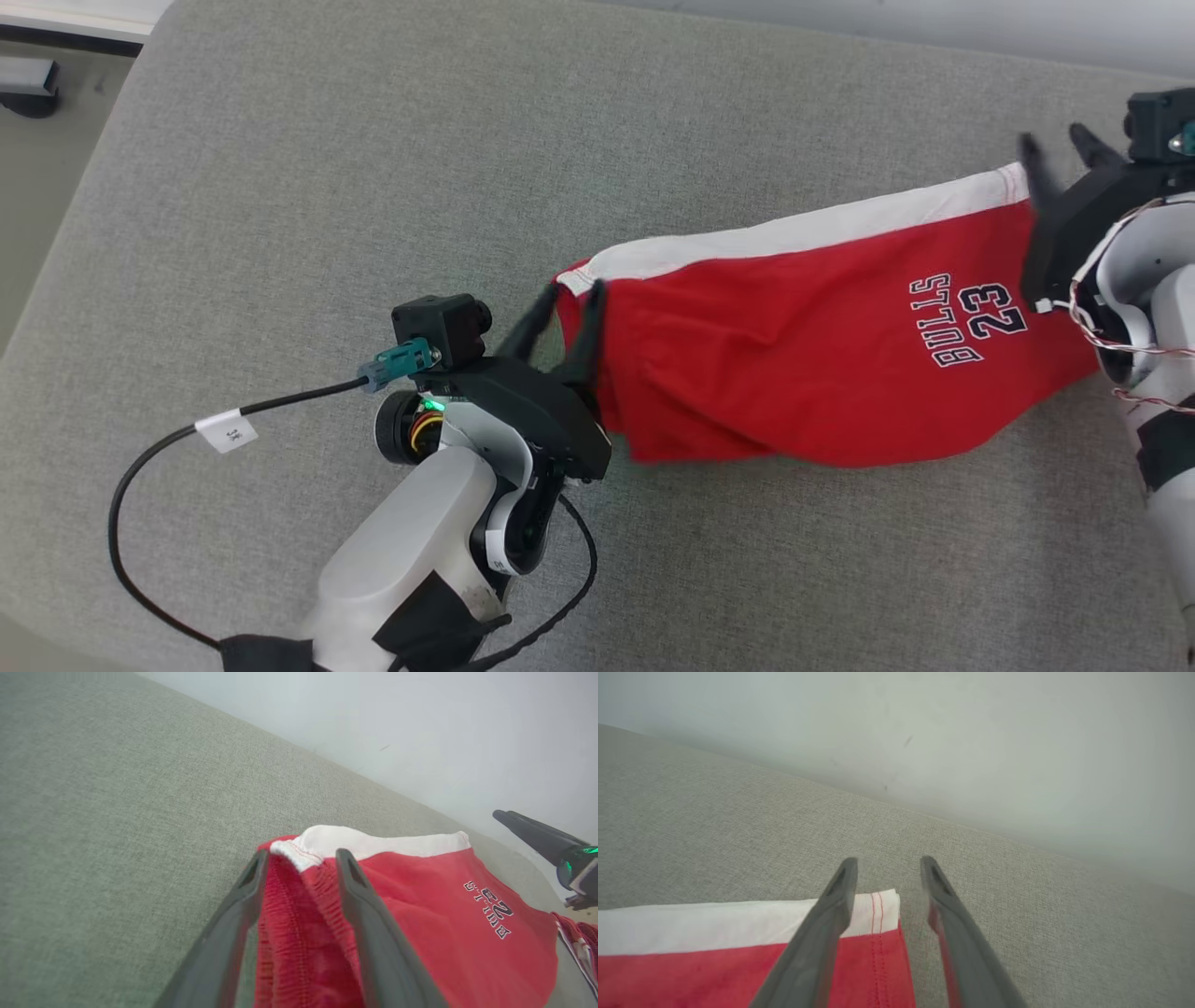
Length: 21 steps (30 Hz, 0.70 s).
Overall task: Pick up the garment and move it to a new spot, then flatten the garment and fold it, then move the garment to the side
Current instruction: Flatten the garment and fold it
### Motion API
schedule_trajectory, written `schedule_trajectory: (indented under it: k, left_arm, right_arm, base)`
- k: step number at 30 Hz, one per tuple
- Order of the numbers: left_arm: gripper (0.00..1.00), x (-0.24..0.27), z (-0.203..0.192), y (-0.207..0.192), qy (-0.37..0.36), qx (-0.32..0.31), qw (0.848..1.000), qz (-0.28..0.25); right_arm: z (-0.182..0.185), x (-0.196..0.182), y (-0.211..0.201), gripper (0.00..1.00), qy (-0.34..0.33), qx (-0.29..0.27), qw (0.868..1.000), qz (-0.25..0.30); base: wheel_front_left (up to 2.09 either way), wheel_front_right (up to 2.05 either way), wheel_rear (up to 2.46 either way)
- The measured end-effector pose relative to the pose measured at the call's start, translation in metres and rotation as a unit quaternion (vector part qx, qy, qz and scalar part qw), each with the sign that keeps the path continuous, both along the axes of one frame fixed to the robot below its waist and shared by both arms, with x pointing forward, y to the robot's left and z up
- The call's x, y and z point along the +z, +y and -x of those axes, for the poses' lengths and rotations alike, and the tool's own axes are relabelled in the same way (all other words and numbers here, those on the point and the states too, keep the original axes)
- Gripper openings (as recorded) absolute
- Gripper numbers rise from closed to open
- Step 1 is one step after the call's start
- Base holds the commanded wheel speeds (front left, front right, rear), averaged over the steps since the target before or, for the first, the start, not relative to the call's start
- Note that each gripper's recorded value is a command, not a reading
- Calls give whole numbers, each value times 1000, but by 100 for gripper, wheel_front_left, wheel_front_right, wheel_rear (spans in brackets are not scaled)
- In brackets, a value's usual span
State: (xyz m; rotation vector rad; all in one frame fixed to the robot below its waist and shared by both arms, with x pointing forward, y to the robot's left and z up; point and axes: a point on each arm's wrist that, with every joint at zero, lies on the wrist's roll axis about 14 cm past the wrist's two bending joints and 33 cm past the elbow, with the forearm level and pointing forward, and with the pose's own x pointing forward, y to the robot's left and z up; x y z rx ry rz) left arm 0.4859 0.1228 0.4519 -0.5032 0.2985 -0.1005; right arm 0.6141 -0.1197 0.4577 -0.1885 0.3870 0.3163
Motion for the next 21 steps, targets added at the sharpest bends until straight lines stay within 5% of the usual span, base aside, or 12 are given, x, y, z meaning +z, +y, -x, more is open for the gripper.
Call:
schedule_trajectory:
  k: [6,13,21]
  left_arm:
    - [100,22,0,8,-59,0,998,-22]
    - [100,53,29,44,-130,30,990,-55]
    - [100,43,106,67,-136,59,985,-93]
  right_arm:
    - [2,13,10,100,6,-1,999,-36]
    - [28,0,-22,100,100,-43,994,-30]
    - [59,-34,-39,100,200,-86,976,-30]
  base:
    - [0,0,0]
    - [0,0,0]
    - [0,0,0]
